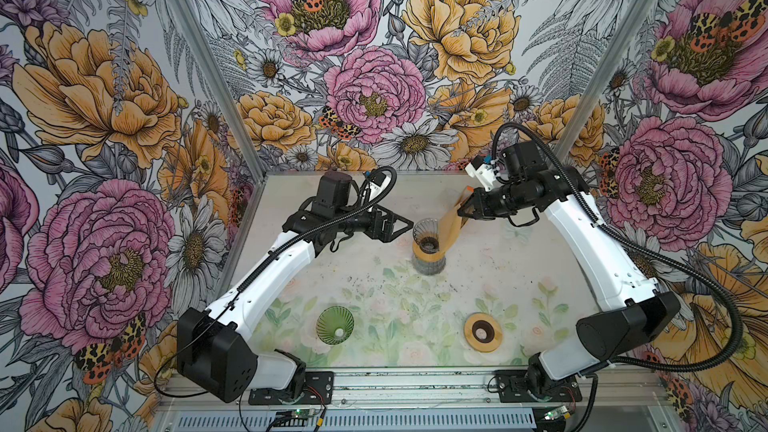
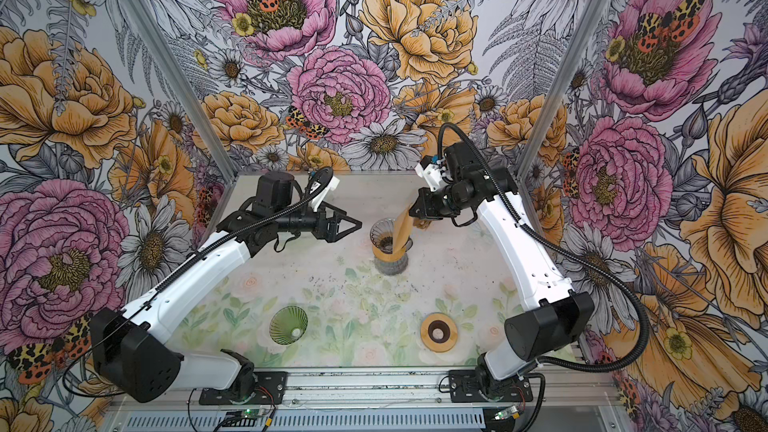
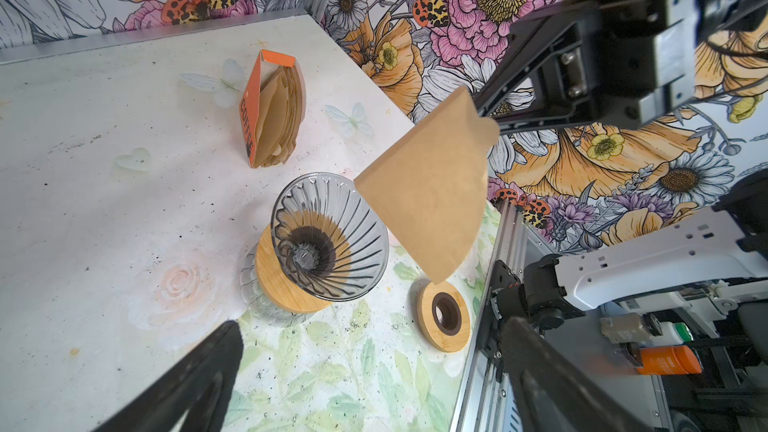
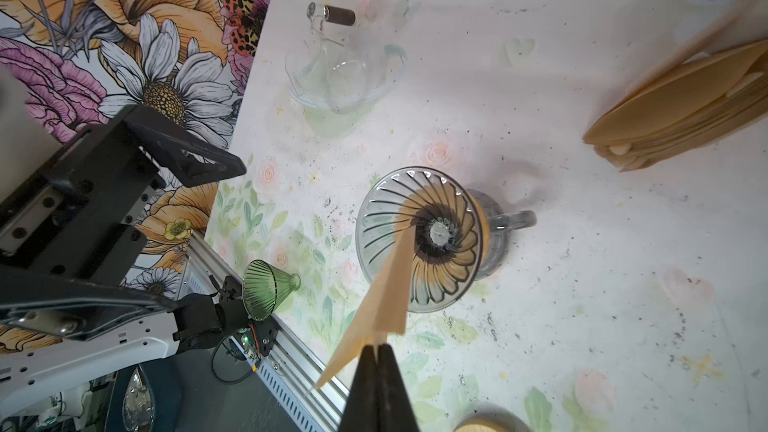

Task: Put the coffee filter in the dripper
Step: 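Carry the paper filter with the right gripper over the glass dripper, then hold the filter above the dripper with right gripper while left gripper approaches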

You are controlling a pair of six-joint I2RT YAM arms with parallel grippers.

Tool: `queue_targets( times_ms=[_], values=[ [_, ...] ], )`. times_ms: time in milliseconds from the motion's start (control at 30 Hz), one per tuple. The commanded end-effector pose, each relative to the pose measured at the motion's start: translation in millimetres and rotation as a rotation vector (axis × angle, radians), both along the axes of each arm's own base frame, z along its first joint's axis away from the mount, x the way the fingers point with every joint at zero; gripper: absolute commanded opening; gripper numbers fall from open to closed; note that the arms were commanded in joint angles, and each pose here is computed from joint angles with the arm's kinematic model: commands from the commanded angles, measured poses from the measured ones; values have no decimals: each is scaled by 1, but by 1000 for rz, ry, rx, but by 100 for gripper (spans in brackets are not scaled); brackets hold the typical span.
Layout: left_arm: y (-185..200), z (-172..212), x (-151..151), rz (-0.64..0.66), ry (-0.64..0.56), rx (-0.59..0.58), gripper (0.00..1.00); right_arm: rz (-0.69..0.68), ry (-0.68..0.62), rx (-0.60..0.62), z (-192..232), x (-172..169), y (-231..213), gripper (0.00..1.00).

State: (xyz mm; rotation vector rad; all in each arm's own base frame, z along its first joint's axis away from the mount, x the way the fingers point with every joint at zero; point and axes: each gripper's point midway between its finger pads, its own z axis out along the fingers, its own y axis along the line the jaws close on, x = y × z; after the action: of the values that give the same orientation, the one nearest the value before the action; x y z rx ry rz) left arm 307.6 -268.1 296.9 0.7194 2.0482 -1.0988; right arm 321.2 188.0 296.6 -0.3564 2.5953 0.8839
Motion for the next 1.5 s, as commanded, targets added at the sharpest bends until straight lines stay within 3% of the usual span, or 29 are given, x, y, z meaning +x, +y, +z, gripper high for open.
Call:
queue_targets(
  times_ms=[0,333,567,700,900,1100,1300,1467],
  values=[
    [-1,9,3,1,-29,-21,99,9,52,4,-13,2,8,1],
    [-2,7,3,-3,-24,-18,99,-16,88,-14,-33,18,16,2],
    [-2,7,3,-3,-24,-18,99,-46,95,-21,-37,29,19,7],
    [-2,7,3,-5,-24,-19,99,-56,100,-30,-40,33,18,15],
    [-5,1,3,-7,-16,-7,99,-78,84,-65,-42,37,12,16],
    [-14,-3,4,46,-13,48,99,-97,26,-143,-43,34,3,22],
    [-21,-10,8,167,-9,234,99,-45,-88,-146,-18,18,3,28],
    [-27,-26,15,259,61,320,99,-79,-105,-211,-25,8,-12,36]
  ],
)
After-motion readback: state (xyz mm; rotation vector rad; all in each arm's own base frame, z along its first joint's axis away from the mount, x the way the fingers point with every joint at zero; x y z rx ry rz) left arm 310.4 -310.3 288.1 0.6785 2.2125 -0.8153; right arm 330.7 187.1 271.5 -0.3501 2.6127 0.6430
